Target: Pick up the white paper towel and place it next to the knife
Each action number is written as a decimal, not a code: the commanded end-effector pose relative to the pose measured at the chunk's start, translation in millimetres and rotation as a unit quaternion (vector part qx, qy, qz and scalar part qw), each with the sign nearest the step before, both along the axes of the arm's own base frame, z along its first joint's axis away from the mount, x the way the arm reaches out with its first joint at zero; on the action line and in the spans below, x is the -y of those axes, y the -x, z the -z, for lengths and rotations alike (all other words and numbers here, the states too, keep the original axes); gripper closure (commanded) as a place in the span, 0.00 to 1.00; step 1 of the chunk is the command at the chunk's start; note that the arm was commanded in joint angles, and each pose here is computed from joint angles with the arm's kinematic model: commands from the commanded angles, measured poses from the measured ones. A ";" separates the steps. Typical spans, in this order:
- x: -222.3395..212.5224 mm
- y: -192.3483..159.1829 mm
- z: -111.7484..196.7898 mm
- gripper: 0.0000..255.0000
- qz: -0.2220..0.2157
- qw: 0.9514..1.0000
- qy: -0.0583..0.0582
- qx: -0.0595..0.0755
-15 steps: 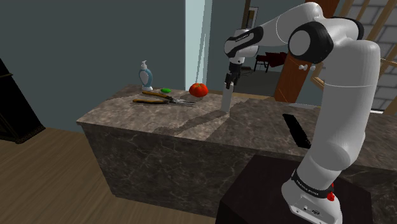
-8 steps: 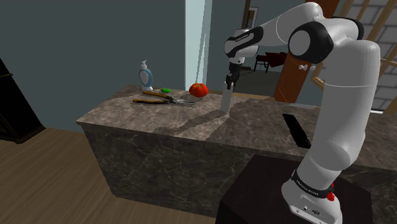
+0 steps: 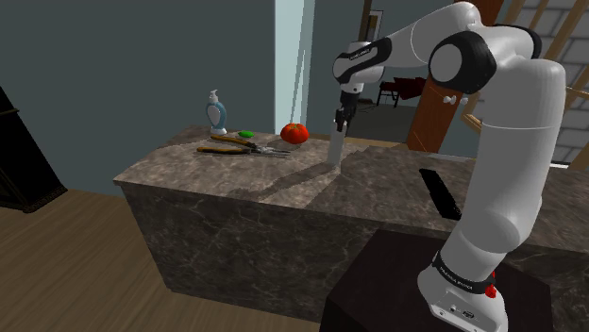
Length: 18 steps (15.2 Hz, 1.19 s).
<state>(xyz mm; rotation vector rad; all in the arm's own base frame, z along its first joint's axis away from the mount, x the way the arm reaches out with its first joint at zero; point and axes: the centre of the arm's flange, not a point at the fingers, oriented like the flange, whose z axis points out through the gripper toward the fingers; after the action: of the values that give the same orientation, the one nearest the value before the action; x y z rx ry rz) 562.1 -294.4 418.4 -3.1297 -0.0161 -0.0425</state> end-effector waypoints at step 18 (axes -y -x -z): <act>-0.2 -0.9 -99.5 1.00 0.000 1.000 0.000 0.000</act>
<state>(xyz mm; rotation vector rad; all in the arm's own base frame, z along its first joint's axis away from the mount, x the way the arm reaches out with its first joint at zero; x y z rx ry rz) 562.8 -294.6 513.0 -3.1299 -0.0161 -0.0435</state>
